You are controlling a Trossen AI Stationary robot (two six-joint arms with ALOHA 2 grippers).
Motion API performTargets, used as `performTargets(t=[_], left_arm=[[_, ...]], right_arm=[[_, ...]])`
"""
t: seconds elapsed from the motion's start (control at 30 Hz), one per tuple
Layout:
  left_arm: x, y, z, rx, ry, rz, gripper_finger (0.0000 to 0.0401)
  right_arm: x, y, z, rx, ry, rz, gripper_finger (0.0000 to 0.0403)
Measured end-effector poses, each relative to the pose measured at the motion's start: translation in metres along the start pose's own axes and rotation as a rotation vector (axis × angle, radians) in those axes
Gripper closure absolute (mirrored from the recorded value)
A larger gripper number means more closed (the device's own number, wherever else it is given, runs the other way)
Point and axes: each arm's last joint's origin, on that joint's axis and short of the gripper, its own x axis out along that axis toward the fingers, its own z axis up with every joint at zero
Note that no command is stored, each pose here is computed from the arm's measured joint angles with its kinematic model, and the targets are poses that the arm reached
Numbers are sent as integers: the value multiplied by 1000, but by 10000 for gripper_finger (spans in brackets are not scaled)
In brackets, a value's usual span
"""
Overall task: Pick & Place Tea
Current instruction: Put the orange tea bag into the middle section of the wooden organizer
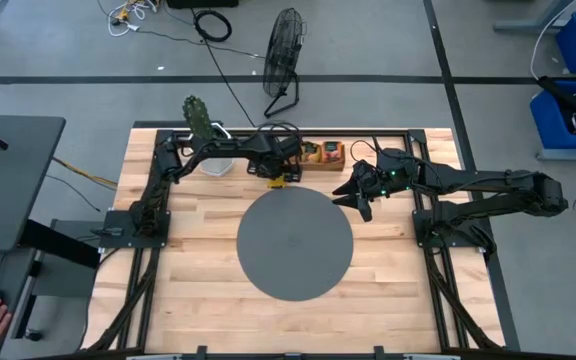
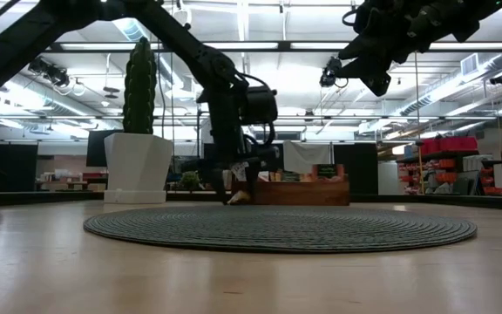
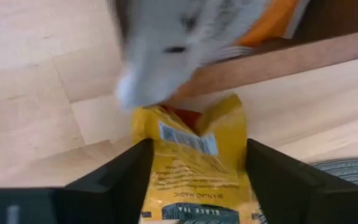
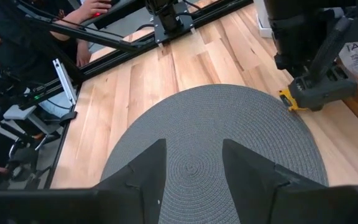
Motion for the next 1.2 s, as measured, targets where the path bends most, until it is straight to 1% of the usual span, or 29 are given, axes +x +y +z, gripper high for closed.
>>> performTargets(t=[0.23, 0.37, 0.47, 0.5, 0.67, 0.8, 0.9, 0.97, 1.03, 1.1, 1.2], left_arm=[[-1, -1, -2, 10, 9, -2, 263], [-1, 1, -4, 14, 40, 1, 333], [-2, 1, -5, 47, 74, -12, 377], [-2, 1, -6, 56, 91, -19, 385], [-14, 4, -10, 60, 170, -45, 383], [-39, 4, -8, 58, 170, -98, 387], [-58, 6, -4, 45, 144, -127, 389], [-73, 6, -2, 9, 122, -160, 387], [-86, 6, 1, -10, 121, -220, 383], [-96, 6, 2, -28, 142, -277, 382], [-104, 4, 0, -51, 192, -336, 385]], right_arm=[[0, 0, 0, 0, 1, 0, 238], [0, 0, 0, 1, 2, -1, 238], [0, 0, -1, 1, 6, -2, 238], [0, 0, -1, 2, 7, -2, 238], [0, 0, -1, -36, 12, 19, 238], [0, 1, -1, -101, 13, 24, 238], [0, 1, 0, -187, 7, 26, 238], [0, 2, 2, -264, -19, 32, 238], [0, 5, 5, -359, -59, 44, 238], [1, 10, 8, -491, -105, 62, 238], [2, 20, 12, -681, -168, 86, 238]])
